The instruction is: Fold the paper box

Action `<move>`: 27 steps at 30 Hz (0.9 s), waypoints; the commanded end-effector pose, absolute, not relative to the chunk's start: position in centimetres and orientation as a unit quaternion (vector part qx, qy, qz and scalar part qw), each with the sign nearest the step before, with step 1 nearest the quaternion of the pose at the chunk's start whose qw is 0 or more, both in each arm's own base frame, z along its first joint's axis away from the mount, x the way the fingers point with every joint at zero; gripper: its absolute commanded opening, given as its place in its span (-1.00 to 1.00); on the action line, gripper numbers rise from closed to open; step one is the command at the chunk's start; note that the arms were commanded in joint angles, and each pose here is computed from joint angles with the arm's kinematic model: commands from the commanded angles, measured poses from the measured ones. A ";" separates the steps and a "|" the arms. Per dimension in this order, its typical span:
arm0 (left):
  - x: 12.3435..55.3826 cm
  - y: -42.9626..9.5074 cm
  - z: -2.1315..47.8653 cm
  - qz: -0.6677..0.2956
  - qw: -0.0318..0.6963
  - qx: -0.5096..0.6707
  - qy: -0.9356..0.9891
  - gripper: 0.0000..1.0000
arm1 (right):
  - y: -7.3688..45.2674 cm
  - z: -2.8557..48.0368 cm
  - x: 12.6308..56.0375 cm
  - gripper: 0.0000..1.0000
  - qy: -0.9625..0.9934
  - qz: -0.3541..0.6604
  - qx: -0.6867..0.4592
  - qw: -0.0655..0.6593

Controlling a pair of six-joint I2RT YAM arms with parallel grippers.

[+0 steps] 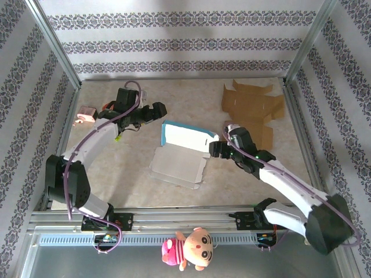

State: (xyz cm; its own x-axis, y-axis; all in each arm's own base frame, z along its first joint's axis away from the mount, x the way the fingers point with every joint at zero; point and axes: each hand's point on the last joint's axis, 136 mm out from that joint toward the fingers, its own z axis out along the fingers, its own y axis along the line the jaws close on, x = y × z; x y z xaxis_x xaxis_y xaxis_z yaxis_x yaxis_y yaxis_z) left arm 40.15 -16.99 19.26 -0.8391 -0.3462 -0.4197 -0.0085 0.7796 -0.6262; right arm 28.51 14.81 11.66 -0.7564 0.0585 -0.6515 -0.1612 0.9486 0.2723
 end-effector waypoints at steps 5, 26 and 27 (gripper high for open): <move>41.2 -17.2 17.1 -0.298 0.201 -0.105 0.927 0.97 | 16.5 10.4 31.3 0.10 0.919 0.106 -0.064 0.375; 38.6 -12.3 20.7 -0.238 0.277 -0.103 0.925 0.99 | 19.4 18.6 36.4 -1.00 0.791 -0.080 -0.316 0.519; 38.4 -12.3 20.5 -0.238 0.275 -0.109 0.925 0.99 | 19.7 18.9 36.7 -1.00 0.783 -0.077 -0.324 0.525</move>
